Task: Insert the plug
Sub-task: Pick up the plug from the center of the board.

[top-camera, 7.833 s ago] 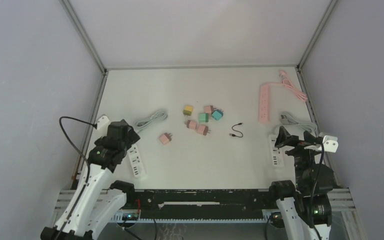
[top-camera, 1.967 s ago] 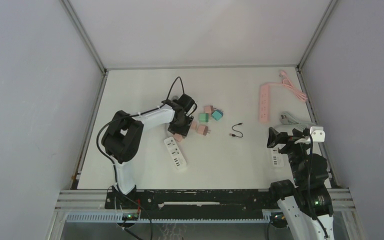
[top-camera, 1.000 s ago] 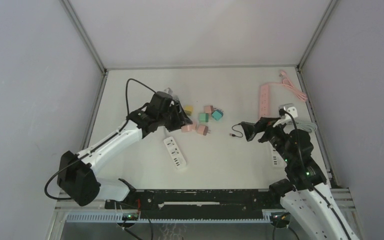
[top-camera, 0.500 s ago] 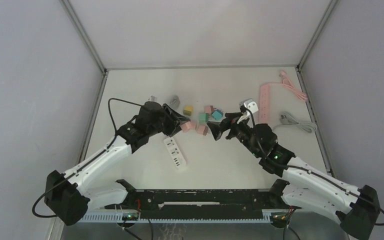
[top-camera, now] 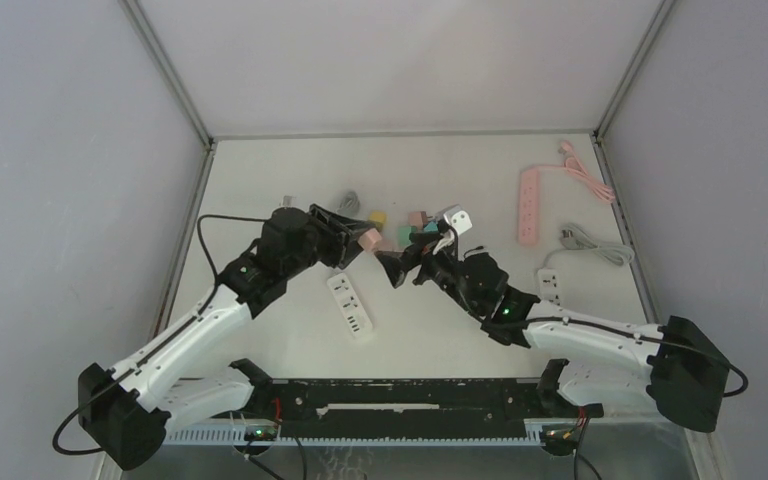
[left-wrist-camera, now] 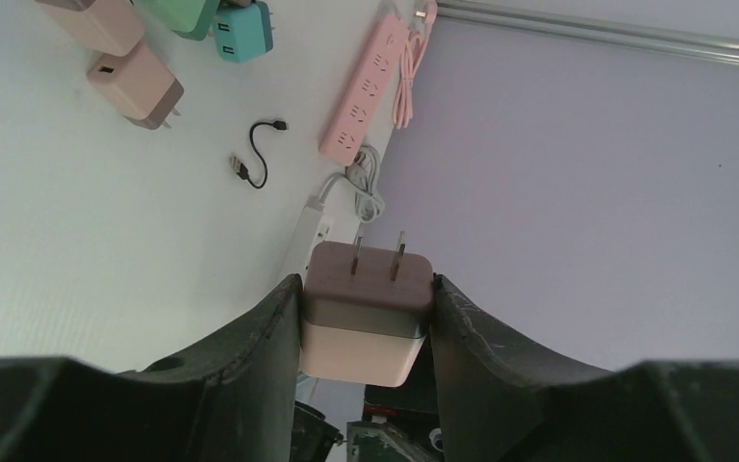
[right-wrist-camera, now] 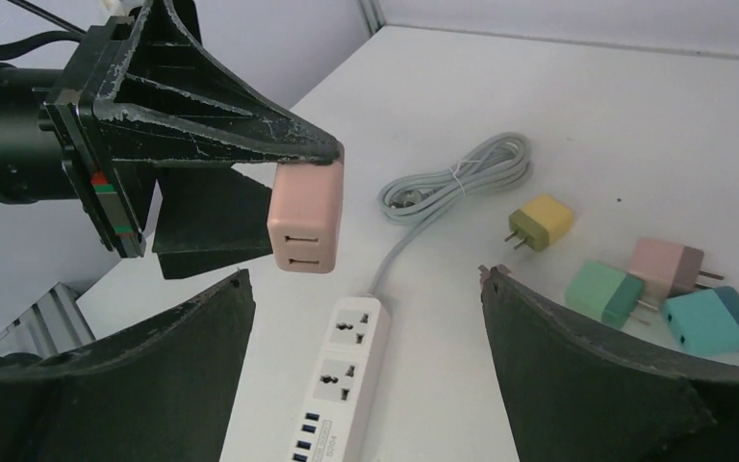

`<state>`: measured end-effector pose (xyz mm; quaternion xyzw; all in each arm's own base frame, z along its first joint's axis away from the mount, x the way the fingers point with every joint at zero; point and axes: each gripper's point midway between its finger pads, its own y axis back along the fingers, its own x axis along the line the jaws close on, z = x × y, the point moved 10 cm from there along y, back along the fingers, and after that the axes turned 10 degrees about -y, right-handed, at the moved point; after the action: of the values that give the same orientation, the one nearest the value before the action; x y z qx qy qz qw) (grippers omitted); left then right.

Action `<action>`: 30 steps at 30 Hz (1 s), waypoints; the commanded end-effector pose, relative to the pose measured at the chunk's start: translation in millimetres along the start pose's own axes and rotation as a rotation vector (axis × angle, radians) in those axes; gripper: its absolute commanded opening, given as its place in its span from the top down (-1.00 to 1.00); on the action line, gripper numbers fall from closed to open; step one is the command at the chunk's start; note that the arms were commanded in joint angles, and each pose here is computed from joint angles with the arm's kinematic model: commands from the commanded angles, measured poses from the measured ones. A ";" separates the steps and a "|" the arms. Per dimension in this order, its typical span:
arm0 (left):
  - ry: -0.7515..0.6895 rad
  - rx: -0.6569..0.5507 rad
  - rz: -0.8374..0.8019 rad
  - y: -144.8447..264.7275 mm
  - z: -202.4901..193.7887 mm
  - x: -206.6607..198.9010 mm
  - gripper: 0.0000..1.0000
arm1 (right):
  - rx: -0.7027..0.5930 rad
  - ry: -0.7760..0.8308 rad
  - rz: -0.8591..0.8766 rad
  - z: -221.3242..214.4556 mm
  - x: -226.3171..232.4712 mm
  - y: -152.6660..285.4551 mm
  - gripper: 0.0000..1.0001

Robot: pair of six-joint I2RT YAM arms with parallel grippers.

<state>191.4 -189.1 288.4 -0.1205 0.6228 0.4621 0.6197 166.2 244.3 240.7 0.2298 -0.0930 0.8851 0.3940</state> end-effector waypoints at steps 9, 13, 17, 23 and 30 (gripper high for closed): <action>0.123 -0.009 -0.062 4.3 0.8 -5.7 0.99 | -0.182 -0.010 0.065 23.4 40.6 -39.0 -0.66; 0.134 -0.028 -0.067 5.8 2.5 -6.8 0.99 | -0.202 0.010 0.028 19.4 44.8 -45.2 -0.55; 0.161 -0.016 -0.073 4.5 0.8 -4.1 0.99 | -0.209 0.024 -0.008 12.4 46.2 -46.8 -0.44; 0.186 -0.003 -0.088 4.3 -0.2 -3.7 0.99 | -0.193 0.021 -0.013 4.6 45.4 -49.7 -0.30; 0.195 -0.002 -0.109 6.1 -0.1 -5.4 1.00 | -0.172 0.025 -0.013 -0.5 43.8 -51.8 -0.18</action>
<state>192.1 -188.3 280.9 -0.1691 0.6715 0.4493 0.5645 178.2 301.7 239.5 0.1859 -0.1222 0.8747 0.4305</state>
